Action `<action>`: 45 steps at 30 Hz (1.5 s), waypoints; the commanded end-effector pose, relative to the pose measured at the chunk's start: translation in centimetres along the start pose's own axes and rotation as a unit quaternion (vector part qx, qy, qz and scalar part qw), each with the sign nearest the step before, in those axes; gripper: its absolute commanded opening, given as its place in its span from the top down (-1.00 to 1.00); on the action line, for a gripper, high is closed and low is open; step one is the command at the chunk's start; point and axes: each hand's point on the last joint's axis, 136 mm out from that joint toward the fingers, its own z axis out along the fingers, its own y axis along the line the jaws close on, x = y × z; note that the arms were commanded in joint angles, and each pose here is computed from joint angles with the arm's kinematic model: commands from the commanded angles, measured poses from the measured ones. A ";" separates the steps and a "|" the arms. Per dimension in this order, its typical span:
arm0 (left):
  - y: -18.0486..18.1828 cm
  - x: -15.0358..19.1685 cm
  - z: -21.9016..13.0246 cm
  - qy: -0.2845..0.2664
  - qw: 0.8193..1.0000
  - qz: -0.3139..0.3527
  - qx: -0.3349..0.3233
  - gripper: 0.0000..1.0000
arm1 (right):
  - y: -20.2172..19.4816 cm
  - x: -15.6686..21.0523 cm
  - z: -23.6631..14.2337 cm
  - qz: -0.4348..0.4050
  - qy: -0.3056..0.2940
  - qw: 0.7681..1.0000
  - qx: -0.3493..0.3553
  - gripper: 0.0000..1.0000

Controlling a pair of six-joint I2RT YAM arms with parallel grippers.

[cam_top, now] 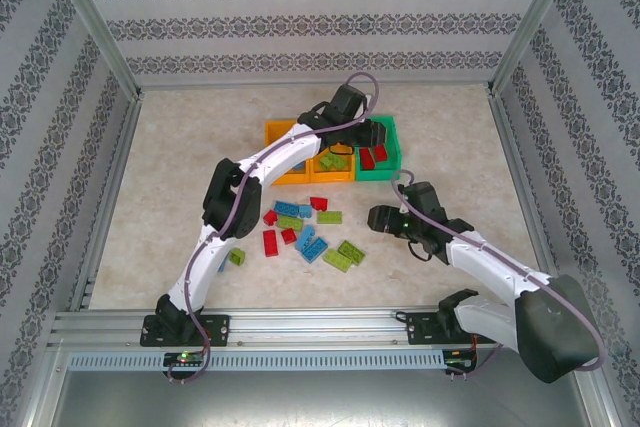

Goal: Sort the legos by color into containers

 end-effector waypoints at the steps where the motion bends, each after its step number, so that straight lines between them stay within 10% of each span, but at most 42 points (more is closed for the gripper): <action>1: -0.3 -0.2 -0.3 0.002 1.000 -0.010 -0.012 -0.10 | 0.8 1.9 0.3 -0.008 0.029 0.999 -0.010 -0.54; 9: -0.2 -0.7 -2.8 -0.017 0.998 0.016 -0.051 -0.99 | 3.6 4.8 -0.2 -0.075 0.078 0.994 -0.034 -0.54; 22: 0.0 3.1 -11.1 -0.060 0.997 0.006 -0.047 -0.99 | 4.5 9.0 0.0 -0.111 0.119 0.986 -0.027 -0.35; 34: 2.9 7.0 -16.1 -0.075 0.993 0.000 -0.094 -0.99 | 2.5 6.8 1.5 -0.069 0.084 0.993 0.054 0.06; 45: 5.6 10.5 -17.2 -0.062 0.989 -0.018 -0.130 -0.99 | 1.9 4.6 0.1 -0.051 0.024 0.997 0.059 0.01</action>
